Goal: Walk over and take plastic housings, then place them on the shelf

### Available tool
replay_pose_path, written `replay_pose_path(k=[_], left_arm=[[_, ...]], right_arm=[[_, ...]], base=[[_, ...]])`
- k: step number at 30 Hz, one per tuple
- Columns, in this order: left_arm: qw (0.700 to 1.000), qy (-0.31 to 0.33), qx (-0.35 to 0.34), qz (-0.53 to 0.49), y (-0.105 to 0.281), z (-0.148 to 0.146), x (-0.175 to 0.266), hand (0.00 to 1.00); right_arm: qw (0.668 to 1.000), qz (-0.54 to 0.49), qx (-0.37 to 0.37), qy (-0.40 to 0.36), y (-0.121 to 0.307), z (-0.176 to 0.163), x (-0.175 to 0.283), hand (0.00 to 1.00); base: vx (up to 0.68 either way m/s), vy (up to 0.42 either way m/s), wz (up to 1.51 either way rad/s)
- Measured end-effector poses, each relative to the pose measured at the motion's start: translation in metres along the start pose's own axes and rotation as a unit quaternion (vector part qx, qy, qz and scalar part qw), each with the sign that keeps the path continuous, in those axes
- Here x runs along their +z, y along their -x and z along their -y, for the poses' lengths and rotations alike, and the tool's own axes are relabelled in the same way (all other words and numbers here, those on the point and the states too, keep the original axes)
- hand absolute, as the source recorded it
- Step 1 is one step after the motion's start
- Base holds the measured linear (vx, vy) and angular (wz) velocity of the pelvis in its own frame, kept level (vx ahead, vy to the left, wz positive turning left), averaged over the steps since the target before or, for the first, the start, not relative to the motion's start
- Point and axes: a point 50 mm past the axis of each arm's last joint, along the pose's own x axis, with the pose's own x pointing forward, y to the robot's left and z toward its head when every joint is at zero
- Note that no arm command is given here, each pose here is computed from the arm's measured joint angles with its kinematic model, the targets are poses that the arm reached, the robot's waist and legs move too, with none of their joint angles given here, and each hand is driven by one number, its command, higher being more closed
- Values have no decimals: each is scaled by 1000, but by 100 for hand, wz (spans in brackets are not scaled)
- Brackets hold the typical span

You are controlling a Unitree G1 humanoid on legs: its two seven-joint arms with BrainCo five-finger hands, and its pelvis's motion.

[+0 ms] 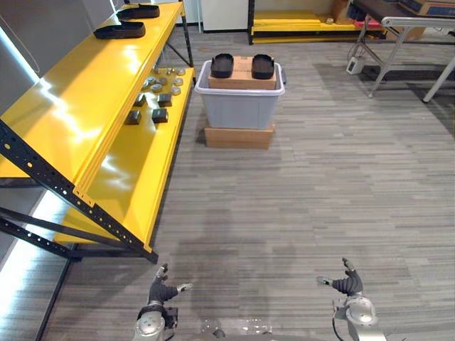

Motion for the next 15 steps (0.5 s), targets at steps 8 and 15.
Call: replay_pose_path(k=[8, 15], left_arm=[[999, 22, 14, 18, -2, -5, 10, 0], [998, 35, 39, 43, -13, -9, 29, 0]], right_arm=[[999, -24, -25, -23, -1, 6, -5, 0], [999, -16, -38, -25, -10, 13, 8, 0]], base=[[35, 113, -19], [302, 59, 18]])
